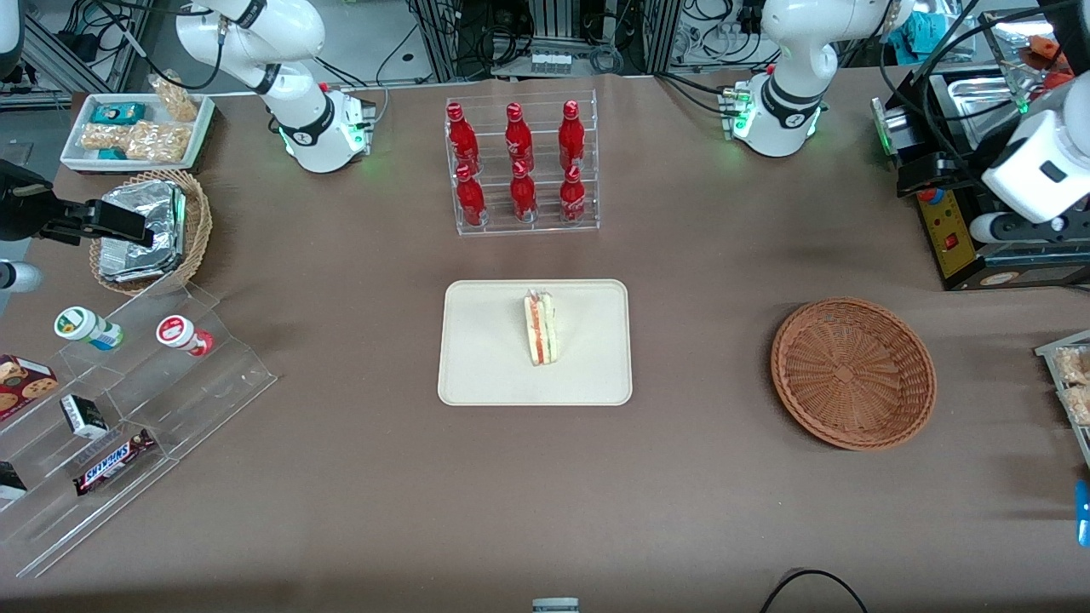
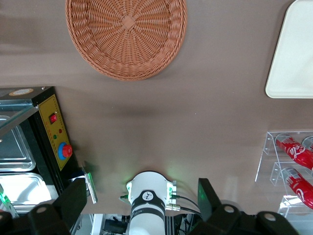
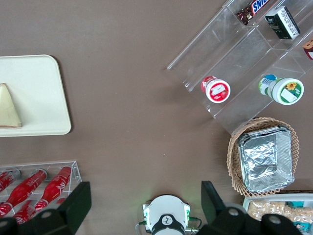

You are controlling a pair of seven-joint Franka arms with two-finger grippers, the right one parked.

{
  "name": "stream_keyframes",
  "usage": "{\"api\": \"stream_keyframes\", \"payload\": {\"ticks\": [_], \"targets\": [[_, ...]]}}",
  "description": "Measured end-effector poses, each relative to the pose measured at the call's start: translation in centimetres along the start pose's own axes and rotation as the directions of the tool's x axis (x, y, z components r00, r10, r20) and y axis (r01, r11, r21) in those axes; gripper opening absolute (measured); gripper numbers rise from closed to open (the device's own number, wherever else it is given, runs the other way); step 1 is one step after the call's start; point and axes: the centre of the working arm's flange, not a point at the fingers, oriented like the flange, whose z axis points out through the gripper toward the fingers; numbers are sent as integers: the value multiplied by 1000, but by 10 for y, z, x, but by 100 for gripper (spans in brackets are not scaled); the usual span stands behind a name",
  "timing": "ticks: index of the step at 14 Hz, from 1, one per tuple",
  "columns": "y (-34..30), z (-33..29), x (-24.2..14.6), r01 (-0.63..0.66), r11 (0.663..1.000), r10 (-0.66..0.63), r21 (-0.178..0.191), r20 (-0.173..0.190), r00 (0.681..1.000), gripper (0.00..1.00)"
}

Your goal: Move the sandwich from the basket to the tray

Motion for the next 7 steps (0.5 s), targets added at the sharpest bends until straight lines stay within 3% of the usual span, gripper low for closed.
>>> {"api": "stream_keyframes", "payload": {"ticks": [7], "targets": [[-2, -3, 7, 69, 998, -69, -7, -22, 997, 100]]}}
